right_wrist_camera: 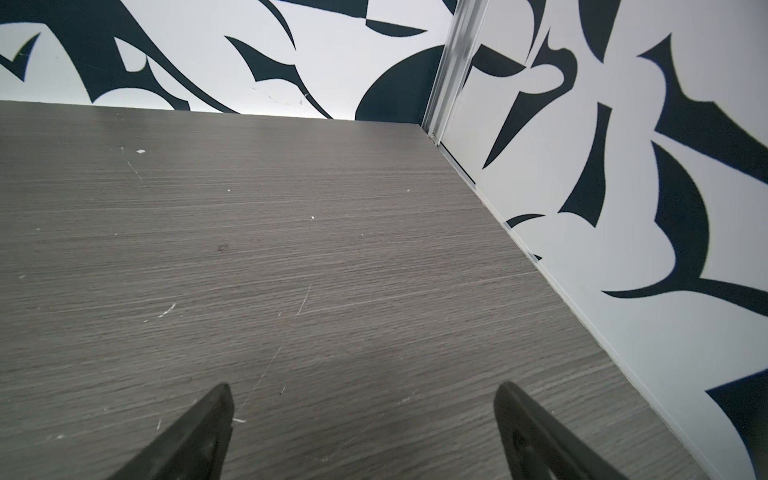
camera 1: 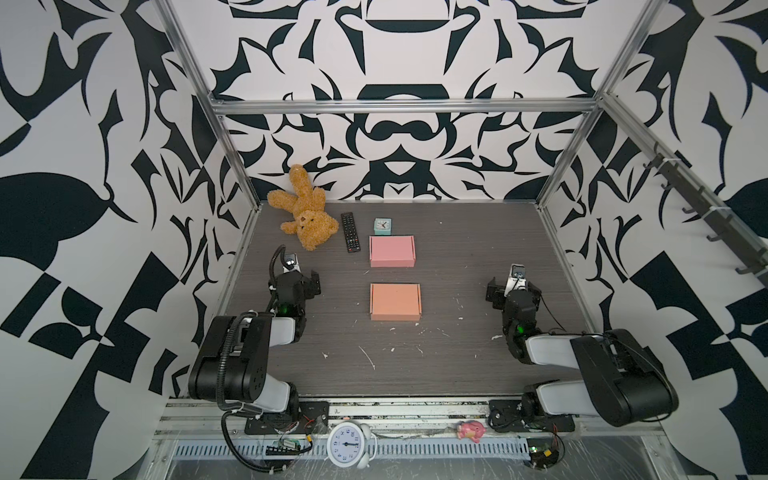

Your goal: Fold the paper box

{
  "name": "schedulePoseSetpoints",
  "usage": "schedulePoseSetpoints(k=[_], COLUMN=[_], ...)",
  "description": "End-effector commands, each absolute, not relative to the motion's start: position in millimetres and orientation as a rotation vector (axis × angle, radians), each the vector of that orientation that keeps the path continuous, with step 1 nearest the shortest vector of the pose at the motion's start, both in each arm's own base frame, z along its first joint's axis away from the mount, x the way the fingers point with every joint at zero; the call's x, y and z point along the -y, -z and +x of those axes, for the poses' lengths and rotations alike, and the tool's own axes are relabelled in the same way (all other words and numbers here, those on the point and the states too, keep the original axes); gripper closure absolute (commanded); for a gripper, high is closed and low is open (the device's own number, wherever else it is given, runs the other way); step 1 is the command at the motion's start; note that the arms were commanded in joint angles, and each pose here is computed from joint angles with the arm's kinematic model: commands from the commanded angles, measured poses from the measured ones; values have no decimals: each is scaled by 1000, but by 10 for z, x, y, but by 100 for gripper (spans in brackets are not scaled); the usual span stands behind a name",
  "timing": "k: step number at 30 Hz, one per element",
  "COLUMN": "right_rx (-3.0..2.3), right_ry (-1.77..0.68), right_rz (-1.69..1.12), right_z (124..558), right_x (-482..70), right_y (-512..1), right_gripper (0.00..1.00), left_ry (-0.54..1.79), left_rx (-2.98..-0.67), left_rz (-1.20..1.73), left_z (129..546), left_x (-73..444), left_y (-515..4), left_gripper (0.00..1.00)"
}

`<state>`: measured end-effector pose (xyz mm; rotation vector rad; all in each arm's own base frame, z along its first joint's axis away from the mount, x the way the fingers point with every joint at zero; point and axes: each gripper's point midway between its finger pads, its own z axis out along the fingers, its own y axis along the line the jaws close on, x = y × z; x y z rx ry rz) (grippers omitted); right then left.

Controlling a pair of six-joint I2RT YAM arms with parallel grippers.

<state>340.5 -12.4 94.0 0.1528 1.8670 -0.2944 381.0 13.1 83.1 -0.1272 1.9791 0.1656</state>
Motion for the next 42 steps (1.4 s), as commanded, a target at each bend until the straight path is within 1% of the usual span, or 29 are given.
schedulePoseSetpoints(k=[1, 7, 12, 14, 16, 18, 22, 42], right_rx=[-1782, -1804, -1811, -1840, -1864, -1919, -1917, -1913], right_ry=[266, 258, 247, 238, 251, 266, 262, 264], right_rz=[148, 114, 138, 134, 127, 156, 155, 153], right_z=[3533, 3602, 3632, 3683, 3771, 3814, 3817, 3814], right_x=[81, 42, 83, 86, 84, 132, 134, 136], right_y=[-1171, -1101, -1014, -922, -890, -845, -842, -844], right_gripper=[0, 0, 0, 0, 0, 0, 0, 0], left_ry=[-119, -98, -81, -57, -76, -63, -71, -67], left_rx=[-1920, -1945, -1947, -1947, -1887, -1925, -1897, -1901], left_rz=[-128, -102, -79, -61, -51, -58, -60, -62], left_z=[3925, 3958, 3956, 3920, 3930, 3923, 3928, 3921], left_x=[-87, -39, 0, 41, 25, 37, 25, 28], left_y=[-987, -950, -933, -869, -892, -869, -891, -889], left_gripper=[1, 1, 1, 1, 1, 1, 1, 1])
